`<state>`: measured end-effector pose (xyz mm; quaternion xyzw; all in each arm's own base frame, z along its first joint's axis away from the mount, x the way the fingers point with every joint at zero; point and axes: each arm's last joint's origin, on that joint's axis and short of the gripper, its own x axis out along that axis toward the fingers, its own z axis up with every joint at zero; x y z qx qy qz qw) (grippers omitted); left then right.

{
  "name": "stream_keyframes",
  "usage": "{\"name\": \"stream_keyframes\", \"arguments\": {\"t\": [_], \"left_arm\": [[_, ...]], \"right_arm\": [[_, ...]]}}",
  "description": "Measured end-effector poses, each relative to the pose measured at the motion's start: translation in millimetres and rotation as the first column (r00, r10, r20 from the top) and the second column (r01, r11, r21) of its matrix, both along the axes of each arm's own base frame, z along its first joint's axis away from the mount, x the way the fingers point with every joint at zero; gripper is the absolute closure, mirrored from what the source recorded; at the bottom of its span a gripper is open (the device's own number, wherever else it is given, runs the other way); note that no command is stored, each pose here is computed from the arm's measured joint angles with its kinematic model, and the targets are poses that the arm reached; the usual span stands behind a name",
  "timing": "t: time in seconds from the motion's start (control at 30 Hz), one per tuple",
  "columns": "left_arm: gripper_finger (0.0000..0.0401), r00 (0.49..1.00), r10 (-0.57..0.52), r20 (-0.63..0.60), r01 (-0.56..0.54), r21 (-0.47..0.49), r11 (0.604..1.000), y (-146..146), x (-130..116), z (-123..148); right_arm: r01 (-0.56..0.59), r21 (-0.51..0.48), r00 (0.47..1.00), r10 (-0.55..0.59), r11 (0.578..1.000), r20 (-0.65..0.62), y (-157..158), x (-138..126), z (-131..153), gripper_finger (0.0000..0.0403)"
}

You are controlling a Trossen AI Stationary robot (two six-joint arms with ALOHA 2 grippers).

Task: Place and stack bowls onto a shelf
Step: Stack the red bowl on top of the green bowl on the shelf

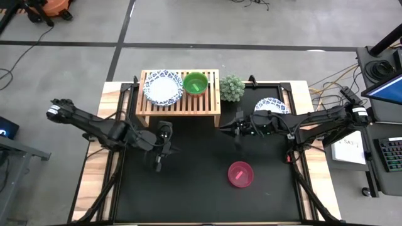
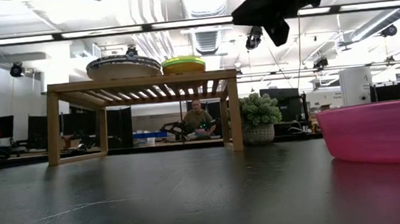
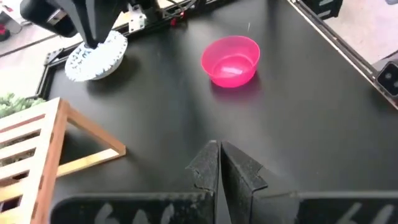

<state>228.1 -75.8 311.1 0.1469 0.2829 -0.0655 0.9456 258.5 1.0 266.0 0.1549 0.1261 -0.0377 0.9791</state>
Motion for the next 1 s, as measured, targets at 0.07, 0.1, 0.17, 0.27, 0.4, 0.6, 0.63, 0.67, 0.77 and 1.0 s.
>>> {"name": "stream_keyframes", "arguments": {"t": [0.07,0.1,0.17,0.27,0.4,0.6,0.63,0.67,0.77,1.0], "left_arm": [[0.0401,1.000,0.001,0.002,-0.001,0.000,1.000,1.4,-3.9,0.5],[0.0401,1.000,0.001,0.004,-0.001,0.000,1.000,2.2,-6.1,0.4],[0.0401,1.000,0.002,0.013,-0.002,-0.003,1.000,4.0,-10.8,0.6],[0.0401,1.000,0.003,0.019,-0.003,-0.006,1.000,7.2,-19.3,-2.4],[0.0401,0.999,0.013,0.050,-0.012,-0.023,1.000,11.2,-29.6,-12.7],[0.0401,0.990,0.041,0.132,-0.041,-0.004,0.999,17.6,-43.1,-21.5],[0.0401,0.988,0.054,0.143,-0.054,-0.008,0.999,18.7,-45.4,-19.7],[0.0401,0.986,0.067,0.153,-0.066,-0.017,0.998,19.7,-47.4,-17.8],[0.0401,0.981,0.085,0.172,-0.078,-0.046,0.996,21.9,-53.0,-13.8],[0.0401,0.980,0.102,0.170,-0.090,-0.076,0.993,25.2,-62.0,-16.1]], "right_arm": [[0.007,0.024,0.999,-0.006,1.000,-0.041,0.0,1.3,7.5,0.0355],[0.010,0.031,0.998,-0.007,0.999,-0.069,0.1,1.8,12.9,0.0355],[0.023,0.053,0.987,-0.014,0.998,-0.163,0.2,1.5,20.9,0.0355],[0.037,0.070,0.946,-0.012,0.997,-0.323,2.7,1.5,30.5,0.0355],[0.028,0.047,0.856,0.000,0.998,-0.517,5.6,3.7,33.1,0.0355],[-0.010,0.046,0.746,0.038,0.999,-0.665,7.0,19.4,21.0,0.0354],[-0.036,0.057,0.730,0.065,0.998,-0.680,8.7,22.5,17.4,0.0352],[-0.058,0.067,0.715,0.088,0.996,-0.694,10.1,25.5,13.5,0.0348],[-0.106,0.089,0.676,0.138,0.990,-0.724,13.9,35.2,2.0,0.0323],[-0.290,0.114,0.474,0.246,0.950,-0.846,36.6,47.0,-27.1,0.0249]]}}
